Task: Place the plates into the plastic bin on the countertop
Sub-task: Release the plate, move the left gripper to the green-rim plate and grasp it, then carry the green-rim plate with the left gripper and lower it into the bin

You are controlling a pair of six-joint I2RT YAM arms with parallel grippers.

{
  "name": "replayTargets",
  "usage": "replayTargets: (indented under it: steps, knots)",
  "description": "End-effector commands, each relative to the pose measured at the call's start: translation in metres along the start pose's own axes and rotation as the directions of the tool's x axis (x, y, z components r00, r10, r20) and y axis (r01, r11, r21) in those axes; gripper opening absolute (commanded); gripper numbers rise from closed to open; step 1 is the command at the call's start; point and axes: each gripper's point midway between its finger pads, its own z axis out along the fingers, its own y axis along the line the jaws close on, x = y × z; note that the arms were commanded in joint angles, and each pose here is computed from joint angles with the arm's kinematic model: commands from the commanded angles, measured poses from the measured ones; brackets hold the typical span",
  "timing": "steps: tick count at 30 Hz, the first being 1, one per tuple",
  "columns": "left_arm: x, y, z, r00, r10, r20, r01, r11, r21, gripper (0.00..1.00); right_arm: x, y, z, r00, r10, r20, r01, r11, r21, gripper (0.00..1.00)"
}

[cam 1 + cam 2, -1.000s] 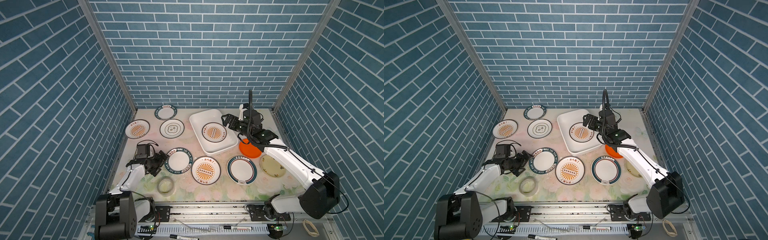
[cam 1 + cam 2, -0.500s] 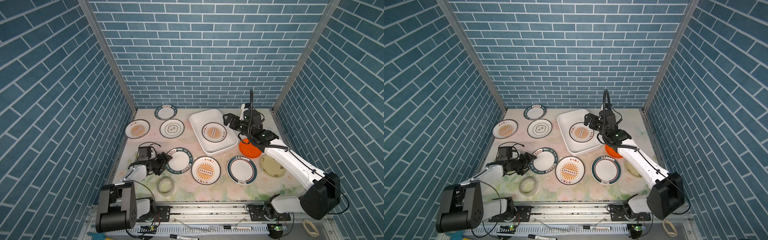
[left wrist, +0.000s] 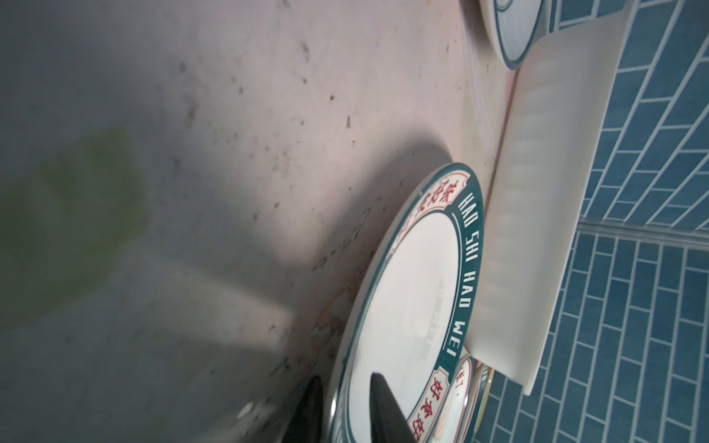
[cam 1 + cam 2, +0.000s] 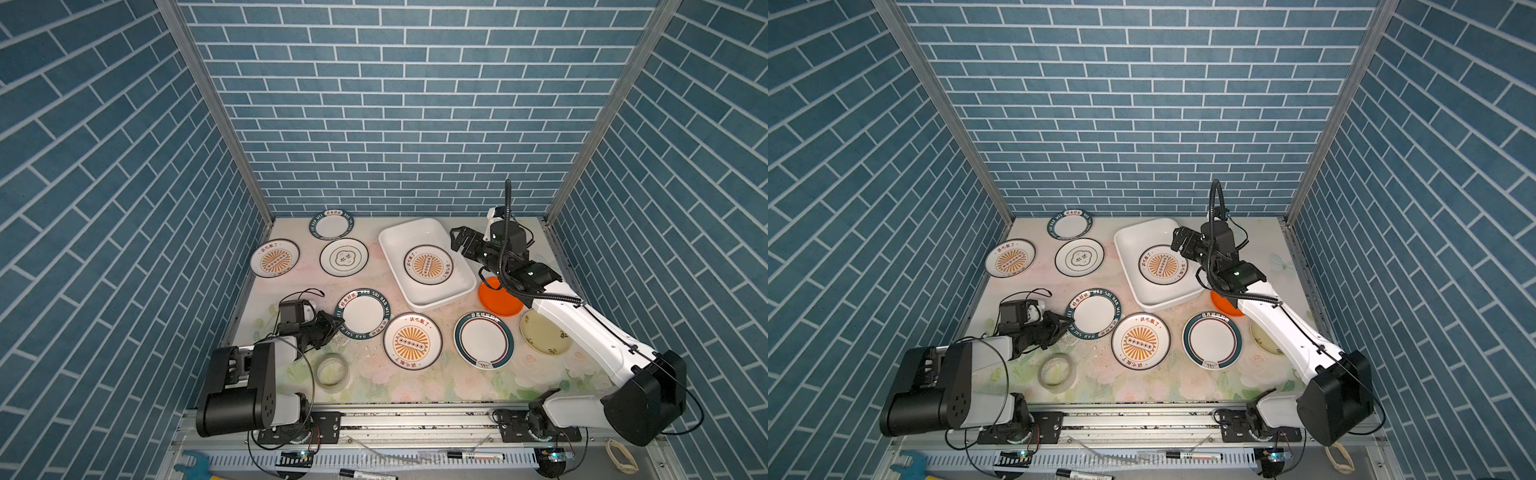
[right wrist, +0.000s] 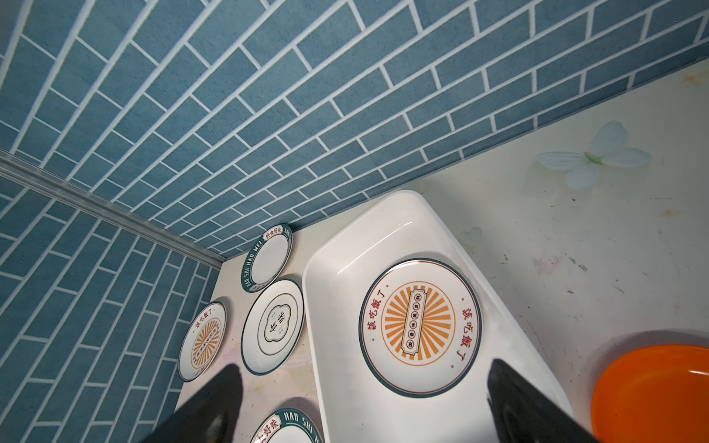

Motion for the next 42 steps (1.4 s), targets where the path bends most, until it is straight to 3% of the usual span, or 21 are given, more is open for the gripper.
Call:
replayTargets:
  steps: [1, 9, 22, 33, 42]
  knots:
    - [-0.001, 0.005, -0.001, 1.000, 0.004, 0.008, -0.004, 1.000, -0.029, 0.12, -0.004, -0.001, -0.009, 0.999, 0.029, 0.029, -0.029, 1.000, 0.006, 0.99]
    - [-0.015, -0.023, -0.022, 0.996, 0.070, 0.049, -0.068, 0.997, -0.042, 0.00, -0.003, -0.003, -0.008, 0.999, 0.033, 0.026, -0.033, 0.999, 0.011, 0.99]
    - [-0.032, -0.077, -0.054, 0.984, 0.146, 0.098, -0.146, 0.989, 0.001, 0.00, 0.002, -0.001, 0.000, 0.999, 0.037, 0.005, -0.037, 0.999, 0.006, 0.99]
    - [-0.042, -0.119, -0.079, 0.969, 0.212, 0.125, -0.217, 0.976, 0.031, 0.00, 0.020, -0.001, 0.003, 0.995, 0.041, -0.087, -0.041, 0.999, -0.003, 0.99]
    - [-0.052, -0.169, -0.091, 0.934, 0.315, 0.170, -0.323, 0.946, 0.018, 0.00, 0.015, 0.001, 0.000, 0.992, -0.057, -0.116, 0.057, 0.998, 0.003, 0.99]
